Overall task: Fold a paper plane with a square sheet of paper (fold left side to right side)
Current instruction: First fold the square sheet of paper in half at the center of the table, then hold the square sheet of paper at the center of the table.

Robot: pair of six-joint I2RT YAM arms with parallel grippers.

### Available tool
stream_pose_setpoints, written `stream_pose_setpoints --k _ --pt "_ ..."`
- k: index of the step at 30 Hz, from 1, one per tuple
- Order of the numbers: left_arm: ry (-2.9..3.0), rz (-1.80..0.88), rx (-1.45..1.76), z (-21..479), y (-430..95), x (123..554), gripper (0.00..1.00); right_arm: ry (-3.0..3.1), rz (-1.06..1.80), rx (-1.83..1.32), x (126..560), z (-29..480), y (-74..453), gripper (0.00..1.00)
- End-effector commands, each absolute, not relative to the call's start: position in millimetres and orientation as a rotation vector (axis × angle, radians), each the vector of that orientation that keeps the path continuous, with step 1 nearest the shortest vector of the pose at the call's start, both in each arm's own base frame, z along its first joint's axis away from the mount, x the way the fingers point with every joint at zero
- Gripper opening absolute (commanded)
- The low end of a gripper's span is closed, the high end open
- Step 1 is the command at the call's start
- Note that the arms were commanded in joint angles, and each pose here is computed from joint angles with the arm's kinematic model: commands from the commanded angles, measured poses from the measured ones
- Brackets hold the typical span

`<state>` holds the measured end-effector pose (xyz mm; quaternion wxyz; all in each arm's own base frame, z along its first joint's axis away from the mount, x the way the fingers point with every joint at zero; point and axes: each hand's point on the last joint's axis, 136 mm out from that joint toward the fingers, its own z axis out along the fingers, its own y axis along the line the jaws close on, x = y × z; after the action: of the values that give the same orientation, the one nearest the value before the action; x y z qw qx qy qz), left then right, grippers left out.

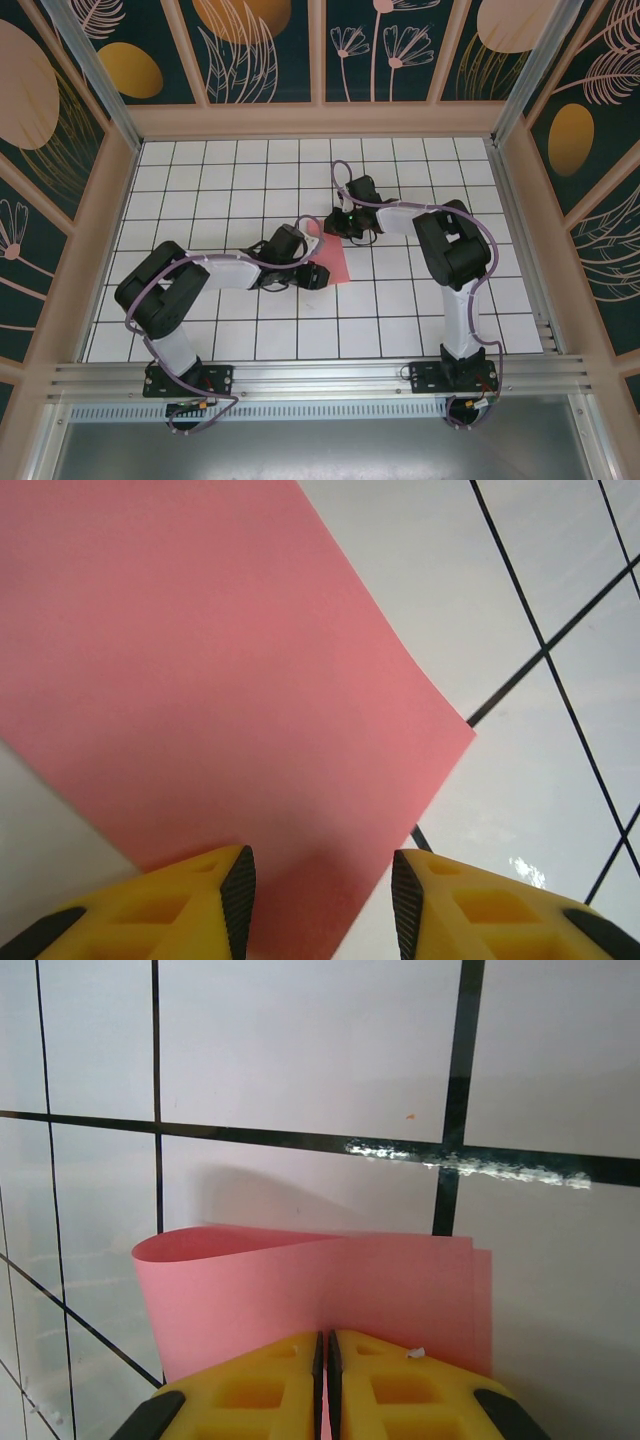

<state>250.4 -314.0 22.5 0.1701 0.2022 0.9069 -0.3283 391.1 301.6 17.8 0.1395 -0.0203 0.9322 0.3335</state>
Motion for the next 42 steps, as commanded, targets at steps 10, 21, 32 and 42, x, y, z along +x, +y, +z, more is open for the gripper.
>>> stream_pose_setpoints --k 10,21,32,42 --pt "2.787 -0.978 0.513 -6.3 -287.0 184.9 0.44 2.868 0.835 0.017 356.7 -31.2 285.0 0.16" --pt "2.689 -1.028 0.511 27.8 -296.8 196.0 0.44 2.864 0.843 0.012 356.7 -29.9 286.4 0.15" --pt "2.497 -1.094 0.382 92.8 -296.7 262.0 0.47 2.847 0.869 0.004 357.6 -24.0 290.6 0.16" --pt "2.544 -1.125 0.424 54.9 -325.7 289.0 0.46 2.848 0.877 -0.006 356.1 -22.0 293.8 0.16"
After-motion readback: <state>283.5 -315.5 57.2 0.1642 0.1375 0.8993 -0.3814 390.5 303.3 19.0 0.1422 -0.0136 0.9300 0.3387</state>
